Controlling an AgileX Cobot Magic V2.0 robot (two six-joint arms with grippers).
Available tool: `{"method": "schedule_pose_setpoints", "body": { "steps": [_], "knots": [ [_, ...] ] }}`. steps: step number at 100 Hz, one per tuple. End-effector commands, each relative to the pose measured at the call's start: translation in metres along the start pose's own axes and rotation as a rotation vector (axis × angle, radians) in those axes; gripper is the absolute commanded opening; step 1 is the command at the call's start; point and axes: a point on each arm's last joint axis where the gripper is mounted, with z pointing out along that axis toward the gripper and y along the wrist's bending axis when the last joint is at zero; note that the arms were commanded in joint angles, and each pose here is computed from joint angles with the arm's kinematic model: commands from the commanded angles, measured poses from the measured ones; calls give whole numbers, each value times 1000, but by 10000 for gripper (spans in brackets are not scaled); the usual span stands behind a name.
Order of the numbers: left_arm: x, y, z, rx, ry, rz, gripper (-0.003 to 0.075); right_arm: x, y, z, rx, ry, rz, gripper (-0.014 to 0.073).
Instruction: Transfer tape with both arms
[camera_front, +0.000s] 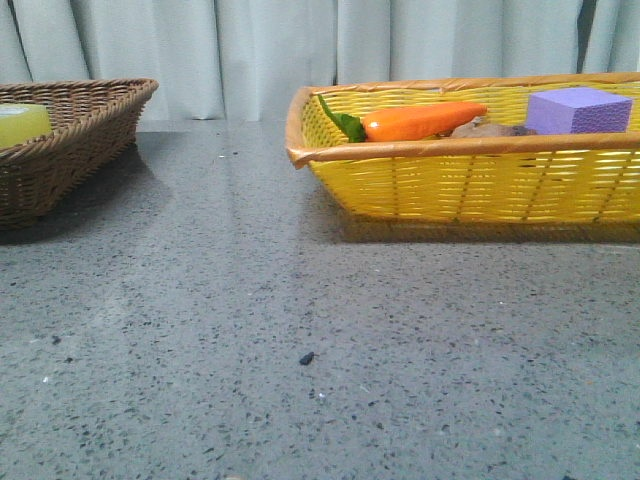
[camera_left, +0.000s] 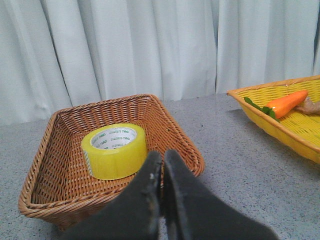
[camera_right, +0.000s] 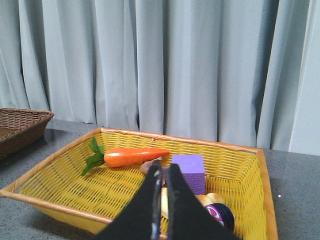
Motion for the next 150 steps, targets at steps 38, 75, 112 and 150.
{"method": "schedule_pose_setpoints", "body": {
  "steps": [38, 75, 112, 150],
  "knots": [
    [51, 19, 37, -204, -261, -63, -20, -11, 0, -1, -4, -71, -30, -65],
    [117, 18, 44, -213, 12, -93, -20, -11, 0, -1, -4, -71, -30, -66],
    [127, 18, 43, -218, 128, -111, -20, -11, 0, -1, -4, -71, -30, -66],
    [127, 18, 43, -218, 128, -111, -20, -11, 0, -1, -4, -71, -30, -66]
  ]
}}
